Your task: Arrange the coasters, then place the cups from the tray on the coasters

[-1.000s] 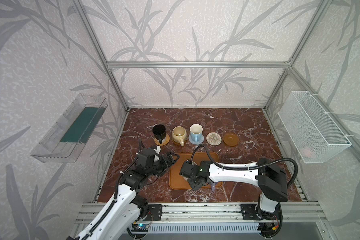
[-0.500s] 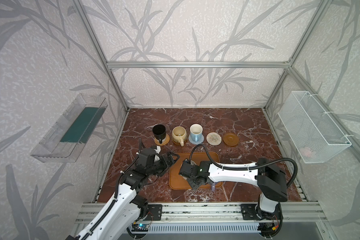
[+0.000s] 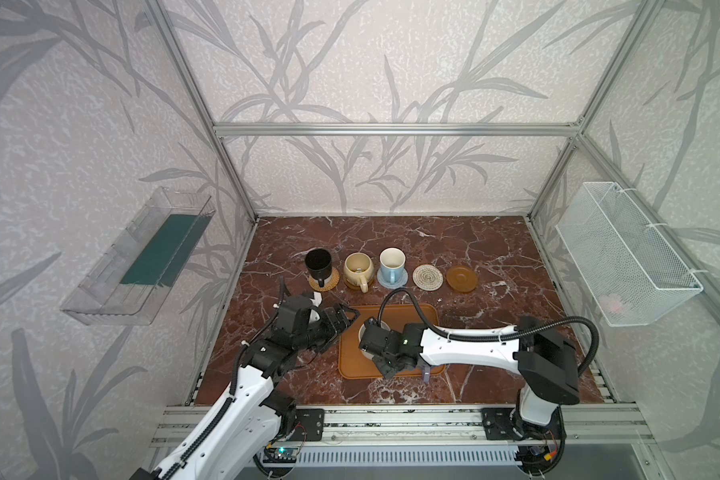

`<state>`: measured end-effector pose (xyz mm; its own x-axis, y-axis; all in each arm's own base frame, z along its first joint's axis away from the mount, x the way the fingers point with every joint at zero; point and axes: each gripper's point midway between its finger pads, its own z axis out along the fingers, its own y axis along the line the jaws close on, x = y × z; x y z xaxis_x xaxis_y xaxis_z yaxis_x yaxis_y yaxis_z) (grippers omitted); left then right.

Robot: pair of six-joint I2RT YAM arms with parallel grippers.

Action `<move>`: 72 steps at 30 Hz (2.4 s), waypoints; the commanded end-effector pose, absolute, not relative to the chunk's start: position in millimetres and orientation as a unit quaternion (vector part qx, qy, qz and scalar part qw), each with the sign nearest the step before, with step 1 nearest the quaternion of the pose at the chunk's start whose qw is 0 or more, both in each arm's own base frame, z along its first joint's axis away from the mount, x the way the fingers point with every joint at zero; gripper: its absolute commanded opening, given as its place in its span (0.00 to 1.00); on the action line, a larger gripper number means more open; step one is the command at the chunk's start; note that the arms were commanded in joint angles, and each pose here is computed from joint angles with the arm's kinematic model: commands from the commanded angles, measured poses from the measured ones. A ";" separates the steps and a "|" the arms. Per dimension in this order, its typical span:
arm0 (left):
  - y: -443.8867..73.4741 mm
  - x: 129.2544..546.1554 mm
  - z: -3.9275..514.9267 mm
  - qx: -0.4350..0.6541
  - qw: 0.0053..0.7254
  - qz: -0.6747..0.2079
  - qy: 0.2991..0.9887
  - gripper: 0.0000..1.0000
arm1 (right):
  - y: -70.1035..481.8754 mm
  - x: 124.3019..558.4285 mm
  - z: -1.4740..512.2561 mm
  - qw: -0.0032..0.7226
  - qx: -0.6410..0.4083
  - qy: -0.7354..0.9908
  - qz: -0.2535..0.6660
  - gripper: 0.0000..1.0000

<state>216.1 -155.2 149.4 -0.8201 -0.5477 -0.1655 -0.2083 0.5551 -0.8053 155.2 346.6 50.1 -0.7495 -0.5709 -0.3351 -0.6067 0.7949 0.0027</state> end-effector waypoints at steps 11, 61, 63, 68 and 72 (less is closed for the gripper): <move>-164.6 231.0 190.5 -0.189 0.255 -0.467 0.825 0.99 | 351.2 172.1 115.5 0.257 -0.289 0.915 0.113 0.00; -151.0 224.9 147.9 -0.233 0.235 -0.425 0.843 0.99 | 340.4 156.6 51.0 0.169 -0.325 0.928 0.067 0.21; -149.1 223.8 147.4 -0.234 0.238 -0.422 0.843 0.99 | 342.0 158.2 52.5 0.172 -0.328 0.927 0.066 0.22; -146.2 220.6 140.1 -0.240 0.235 -0.416 0.845 0.99 | 342.0 161.4 46.5 0.167 -0.336 0.926 0.049 0.40; -146.3 219.5 136.8 -0.244 0.232 -0.418 0.843 0.99 | 345.0 166.0 47.7 0.178 -0.334 0.924 0.054 0.44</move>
<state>220.3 -149.7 141.9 -0.7847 -0.5863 -0.2012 -0.1911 0.5375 -0.8213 160.9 343.0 44.6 -0.7206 -0.5963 -0.3538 -0.6339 0.7733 -0.0124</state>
